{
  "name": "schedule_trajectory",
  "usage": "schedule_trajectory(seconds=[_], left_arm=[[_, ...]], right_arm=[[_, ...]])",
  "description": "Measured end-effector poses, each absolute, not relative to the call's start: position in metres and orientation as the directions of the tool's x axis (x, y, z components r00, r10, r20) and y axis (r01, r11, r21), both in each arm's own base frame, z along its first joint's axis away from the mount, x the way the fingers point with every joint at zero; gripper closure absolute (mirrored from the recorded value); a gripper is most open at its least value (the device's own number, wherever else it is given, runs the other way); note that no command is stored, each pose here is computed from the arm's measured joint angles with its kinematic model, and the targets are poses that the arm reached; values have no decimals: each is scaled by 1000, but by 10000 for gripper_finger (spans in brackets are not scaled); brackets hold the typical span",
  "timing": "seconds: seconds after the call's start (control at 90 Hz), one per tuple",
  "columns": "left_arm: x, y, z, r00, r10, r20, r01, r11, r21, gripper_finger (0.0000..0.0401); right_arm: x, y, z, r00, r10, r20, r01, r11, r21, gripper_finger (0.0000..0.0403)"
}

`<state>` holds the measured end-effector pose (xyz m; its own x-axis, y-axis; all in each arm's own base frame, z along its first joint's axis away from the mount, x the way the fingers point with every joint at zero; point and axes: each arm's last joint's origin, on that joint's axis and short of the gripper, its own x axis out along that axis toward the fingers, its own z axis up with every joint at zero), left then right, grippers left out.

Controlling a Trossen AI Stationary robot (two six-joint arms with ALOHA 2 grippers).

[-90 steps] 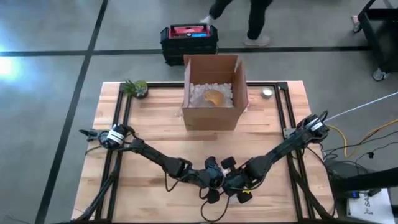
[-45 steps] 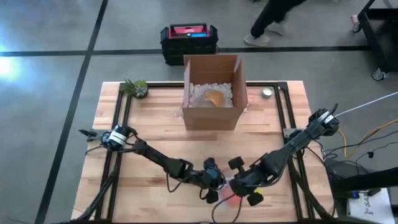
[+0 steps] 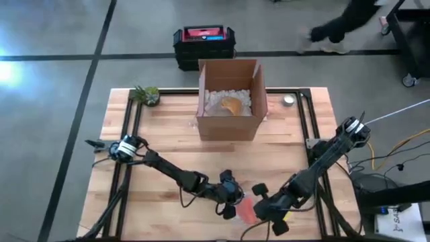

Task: Wrap mug
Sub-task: Wrap the orange mug with the transparent bubble wrap

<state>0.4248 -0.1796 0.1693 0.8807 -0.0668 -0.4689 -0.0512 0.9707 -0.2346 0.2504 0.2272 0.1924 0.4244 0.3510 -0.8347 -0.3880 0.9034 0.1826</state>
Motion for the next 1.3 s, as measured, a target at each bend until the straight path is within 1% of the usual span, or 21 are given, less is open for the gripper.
schedule_trajectory(seconds=[0.056, 0.222, 0.389, 0.511, 0.589, 0.678, 0.833, 0.922, 1.011, 1.122, 1.3], left_arm=[[425, -180, 169, 880, -66, -469, -52, 971, -234, 381], [426, -177, 170, 881, -61, -469, -54, 972, -228, 381], [428, -172, 170, 883, -49, -467, -68, 970, -231, 381], [428, -173, 171, 883, -57, -467, -66, 968, -243, 381], [428, -173, 171, 881, -71, -469, -65, 961, -268, 381], [427, -176, 170, 870, -128, -475, -32, 949, -314, 381], [426, -180, 173, 844, -250, -475, 31, 906, -421, 381], [425, -182, 178, 851, -266, -452, 48, 898, -438, 381], [427, -183, 189, 863, -272, -426, 61, 893, -447, 381], [429, -184, 198, 859, -270, -435, 61, 898, -436, 381], [430, -185, 203, 839, -263, -477, 51, 909, -413, 381]], right_arm=[[248, 228, 187, 442, 358, -823, -377, 906, 192, 403], [245, 230, 180, 523, 320, -790, -336, 929, 154, 403], [250, 244, 181, 608, 381, -697, -374, 911, 172, 403], [252, 253, 161, 592, 383, -709, -385, 908, 169, 403], [253, 255, 145, 580, 337, -742, -360, 923, 138, 403], [254, 257, 136, 605, 283, -744, -327, 940, 92, 403], [256, 257, 128, 613, 254, -748, -313, 947, 65, 403], [257, 256, 123, 616, 228, -754, -313, 949, 31, 403], [260, 251, 113, 626, 152, -765, -281, 959, -40, 403], [264, 245, 106, 633, 89, -769, -241, 967, -87, 403], [261, 240, 107, 603, 59, -796, -232, 967, -105, 403]])
